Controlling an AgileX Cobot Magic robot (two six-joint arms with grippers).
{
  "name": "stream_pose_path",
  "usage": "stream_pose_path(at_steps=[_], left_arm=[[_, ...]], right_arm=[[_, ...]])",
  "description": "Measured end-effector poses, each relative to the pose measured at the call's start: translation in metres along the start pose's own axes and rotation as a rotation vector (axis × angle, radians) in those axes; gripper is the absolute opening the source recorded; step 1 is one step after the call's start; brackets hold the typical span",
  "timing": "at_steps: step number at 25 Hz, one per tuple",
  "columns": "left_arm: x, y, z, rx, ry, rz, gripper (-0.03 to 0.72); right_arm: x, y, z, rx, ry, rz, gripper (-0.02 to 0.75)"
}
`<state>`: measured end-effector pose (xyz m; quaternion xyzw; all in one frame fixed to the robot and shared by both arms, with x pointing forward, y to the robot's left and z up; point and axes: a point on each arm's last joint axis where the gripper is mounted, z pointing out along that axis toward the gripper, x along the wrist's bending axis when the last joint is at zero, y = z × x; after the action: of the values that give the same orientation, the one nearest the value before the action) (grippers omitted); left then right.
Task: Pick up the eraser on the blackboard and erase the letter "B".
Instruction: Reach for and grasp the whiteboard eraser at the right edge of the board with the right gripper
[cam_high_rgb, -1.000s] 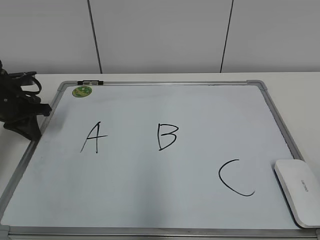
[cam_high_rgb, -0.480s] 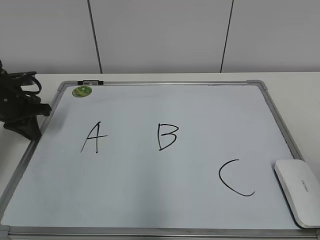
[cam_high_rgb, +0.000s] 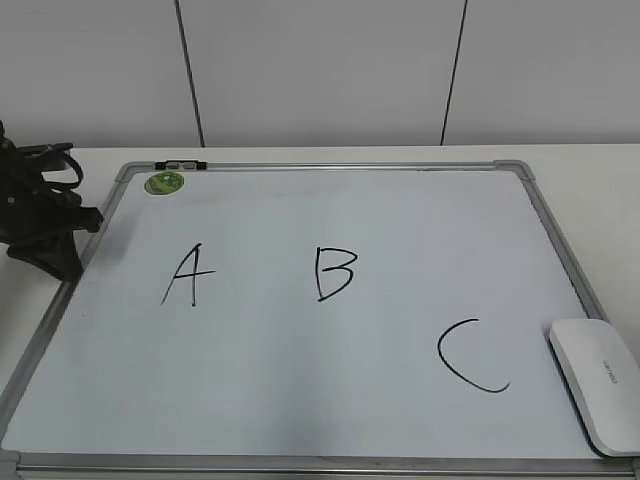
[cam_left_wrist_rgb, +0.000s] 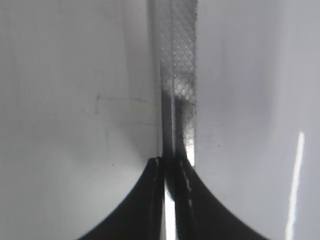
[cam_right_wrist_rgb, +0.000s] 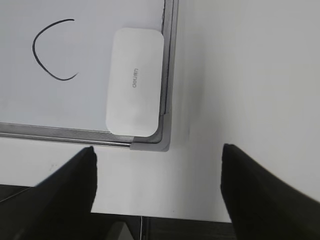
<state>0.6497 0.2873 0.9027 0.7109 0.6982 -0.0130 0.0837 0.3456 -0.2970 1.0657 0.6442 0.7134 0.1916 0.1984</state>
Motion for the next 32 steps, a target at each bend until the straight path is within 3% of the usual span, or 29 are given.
stream_pose_path(at_steps=[20, 32], left_arm=[[0.000, 0.000, 0.000, -0.001, -0.003, -0.004, 0.011], [0.000, 0.000, 0.000, 0.000, -0.003, -0.004, 0.011]], right_arm=[[0.004, 0.040, 0.053, 0.269, 0.123, 0.012, 0.591], [0.003, 0.056, 0.099, 0.300, 0.145, 0.034, 0.591]])
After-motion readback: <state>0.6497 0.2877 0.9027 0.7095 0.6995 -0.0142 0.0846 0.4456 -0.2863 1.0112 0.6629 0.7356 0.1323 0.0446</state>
